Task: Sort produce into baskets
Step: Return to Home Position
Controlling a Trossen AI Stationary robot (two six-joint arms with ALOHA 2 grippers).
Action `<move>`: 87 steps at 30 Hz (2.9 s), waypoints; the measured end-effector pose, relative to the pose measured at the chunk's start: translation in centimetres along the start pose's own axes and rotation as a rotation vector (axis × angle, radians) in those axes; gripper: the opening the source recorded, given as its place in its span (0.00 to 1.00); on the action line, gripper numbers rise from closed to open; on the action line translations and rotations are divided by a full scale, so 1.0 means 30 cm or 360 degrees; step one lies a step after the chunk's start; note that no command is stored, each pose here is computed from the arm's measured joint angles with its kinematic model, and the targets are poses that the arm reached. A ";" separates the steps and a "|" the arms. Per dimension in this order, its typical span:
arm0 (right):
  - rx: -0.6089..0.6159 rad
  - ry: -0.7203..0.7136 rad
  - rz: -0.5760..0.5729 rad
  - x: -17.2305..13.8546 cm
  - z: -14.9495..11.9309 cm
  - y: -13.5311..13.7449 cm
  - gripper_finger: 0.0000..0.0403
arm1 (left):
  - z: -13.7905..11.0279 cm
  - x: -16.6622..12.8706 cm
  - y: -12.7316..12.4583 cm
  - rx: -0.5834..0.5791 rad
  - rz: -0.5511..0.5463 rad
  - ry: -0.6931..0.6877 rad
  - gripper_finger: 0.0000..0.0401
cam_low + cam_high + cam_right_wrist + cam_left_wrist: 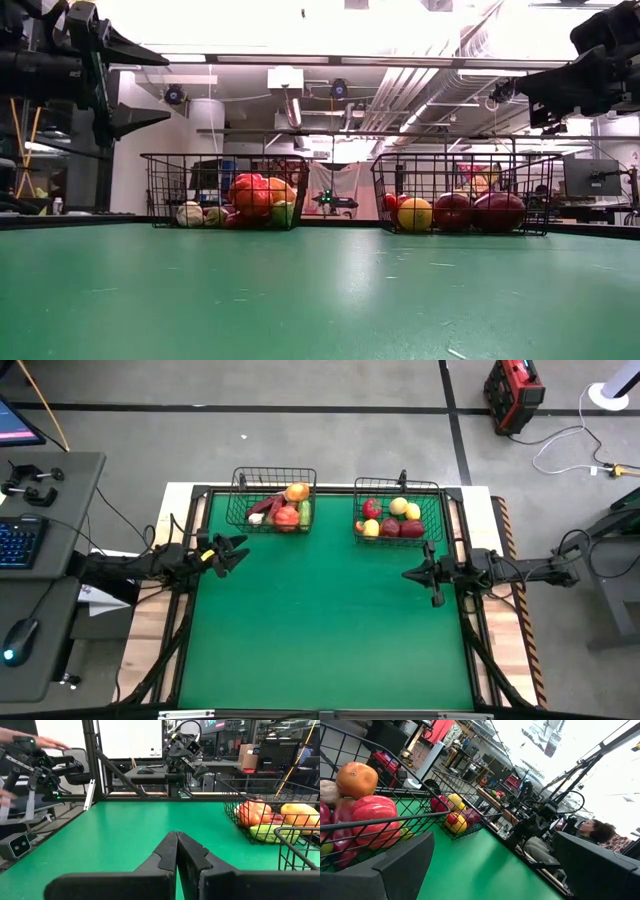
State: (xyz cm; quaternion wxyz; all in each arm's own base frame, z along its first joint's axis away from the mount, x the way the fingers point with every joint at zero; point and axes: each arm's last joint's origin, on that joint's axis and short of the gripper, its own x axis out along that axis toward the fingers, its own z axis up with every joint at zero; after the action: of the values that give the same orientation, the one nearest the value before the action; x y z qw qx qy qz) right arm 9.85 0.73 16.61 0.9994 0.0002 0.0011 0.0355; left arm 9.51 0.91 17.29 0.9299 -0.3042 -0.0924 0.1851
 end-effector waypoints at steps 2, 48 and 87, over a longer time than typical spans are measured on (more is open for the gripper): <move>-0.0001 0.0000 0.0000 0.000 0.000 0.000 0.00 | 0.000 0.000 0.000 0.0000 0.0000 0.0000 0.99; -0.0001 0.0002 0.0000 0.000 0.000 0.000 0.00 | -0.022 0.000 -0.003 0.0696 -0.0489 0.0295 0.99; -0.0001 0.0003 0.0000 0.000 -0.001 0.000 0.00 | -0.022 0.000 -0.003 0.0697 -0.0489 0.0296 0.99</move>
State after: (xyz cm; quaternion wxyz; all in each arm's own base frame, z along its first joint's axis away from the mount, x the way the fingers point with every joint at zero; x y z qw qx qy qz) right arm 9.85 0.73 16.59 0.9994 0.0000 0.0020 0.0354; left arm 9.73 0.50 16.81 0.9951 -0.0943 -0.0096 0.0290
